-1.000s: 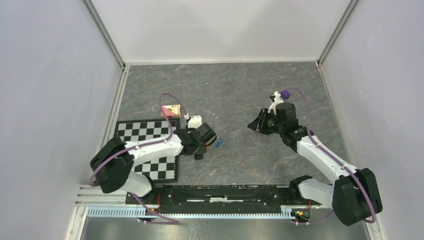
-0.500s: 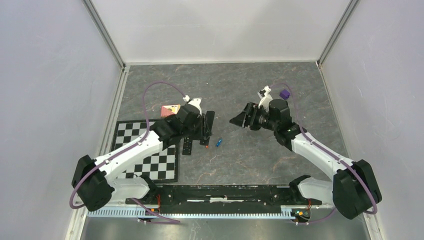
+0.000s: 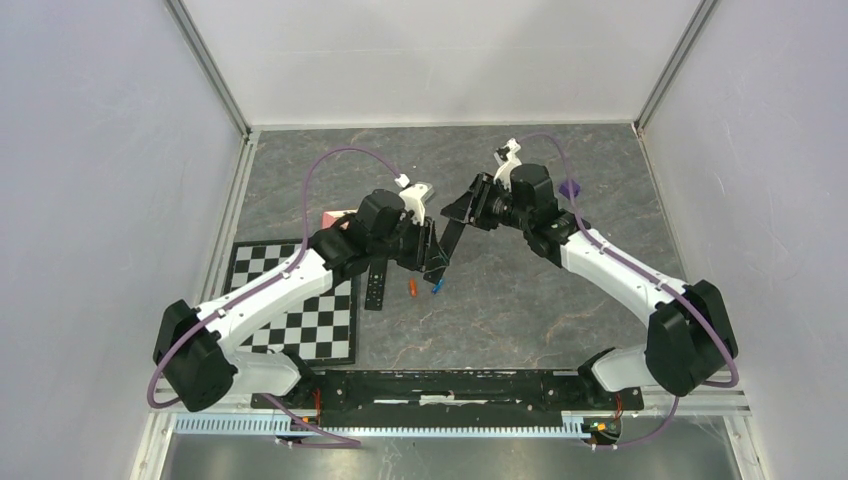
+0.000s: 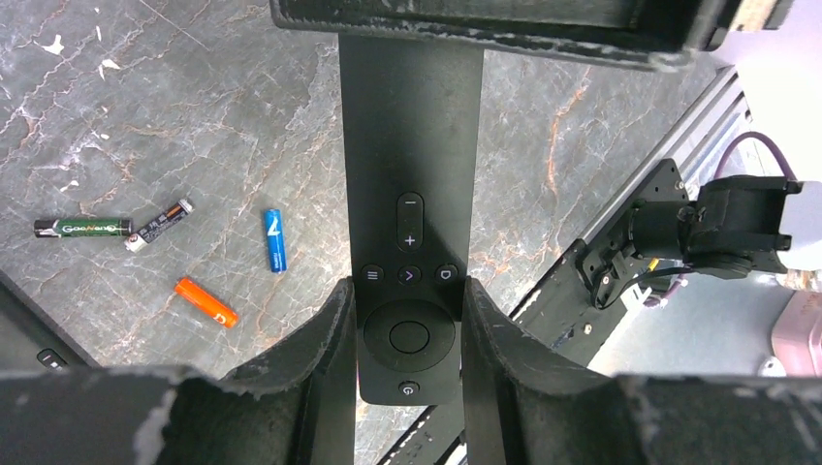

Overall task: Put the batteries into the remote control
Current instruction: Adjust the remote control.

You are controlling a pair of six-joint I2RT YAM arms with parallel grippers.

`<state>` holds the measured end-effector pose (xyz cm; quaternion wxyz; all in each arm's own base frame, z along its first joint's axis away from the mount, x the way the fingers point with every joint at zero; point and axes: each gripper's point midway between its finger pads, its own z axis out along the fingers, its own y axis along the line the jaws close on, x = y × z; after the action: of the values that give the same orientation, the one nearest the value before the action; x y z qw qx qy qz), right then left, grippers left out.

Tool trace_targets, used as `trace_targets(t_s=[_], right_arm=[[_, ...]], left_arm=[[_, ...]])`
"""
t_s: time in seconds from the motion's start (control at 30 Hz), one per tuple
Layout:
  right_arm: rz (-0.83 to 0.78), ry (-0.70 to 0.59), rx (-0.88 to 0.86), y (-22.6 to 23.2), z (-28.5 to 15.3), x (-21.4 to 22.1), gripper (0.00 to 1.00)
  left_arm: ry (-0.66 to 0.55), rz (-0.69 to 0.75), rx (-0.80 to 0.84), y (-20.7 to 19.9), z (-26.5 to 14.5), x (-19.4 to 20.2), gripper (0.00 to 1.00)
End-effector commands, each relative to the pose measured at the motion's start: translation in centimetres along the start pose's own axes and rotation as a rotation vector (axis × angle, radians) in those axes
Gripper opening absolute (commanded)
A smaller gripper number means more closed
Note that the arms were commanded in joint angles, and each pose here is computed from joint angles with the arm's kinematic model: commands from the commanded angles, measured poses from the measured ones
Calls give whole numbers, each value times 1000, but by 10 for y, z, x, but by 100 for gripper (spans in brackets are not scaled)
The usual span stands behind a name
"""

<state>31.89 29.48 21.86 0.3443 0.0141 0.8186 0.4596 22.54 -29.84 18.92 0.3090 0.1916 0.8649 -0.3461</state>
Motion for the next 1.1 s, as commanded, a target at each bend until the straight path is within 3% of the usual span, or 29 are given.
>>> trace_targets(t_s=[0.0,0.2,0.3,0.33,0.4,0.5,0.63,0.8,0.97,1.07], right_arm=[[65,24,84,-10,0,8,40],[97,77,99,-13,4,19,39],[118,68,104,-15,5,20,22],[133,56,104,-15,6,18,16],[177,26,100,-14,5,15,5],[272,-4,154,-24,4,16,0],[441,-14,272,-43,-1,25,0],[591,-12,375,-45,-3,23,0],[682,-29,392,-36,0,13,0],[718,-13,396,-33,2,14,0]], left_arm=[[-97,102,11,-6,1,-34,2],[-113,139,-54,7,5,-39,2],[-117,152,-69,10,5,-40,8],[-118,154,-74,11,5,-40,21],[-127,164,-98,16,3,-41,58],[-175,226,-129,20,-3,-51,90],[-235,434,-144,21,-7,-64,92],[-257,796,-83,7,-3,-52,87],[-245,918,-90,3,4,-44,86],[-222,969,-151,10,10,-44,77]])
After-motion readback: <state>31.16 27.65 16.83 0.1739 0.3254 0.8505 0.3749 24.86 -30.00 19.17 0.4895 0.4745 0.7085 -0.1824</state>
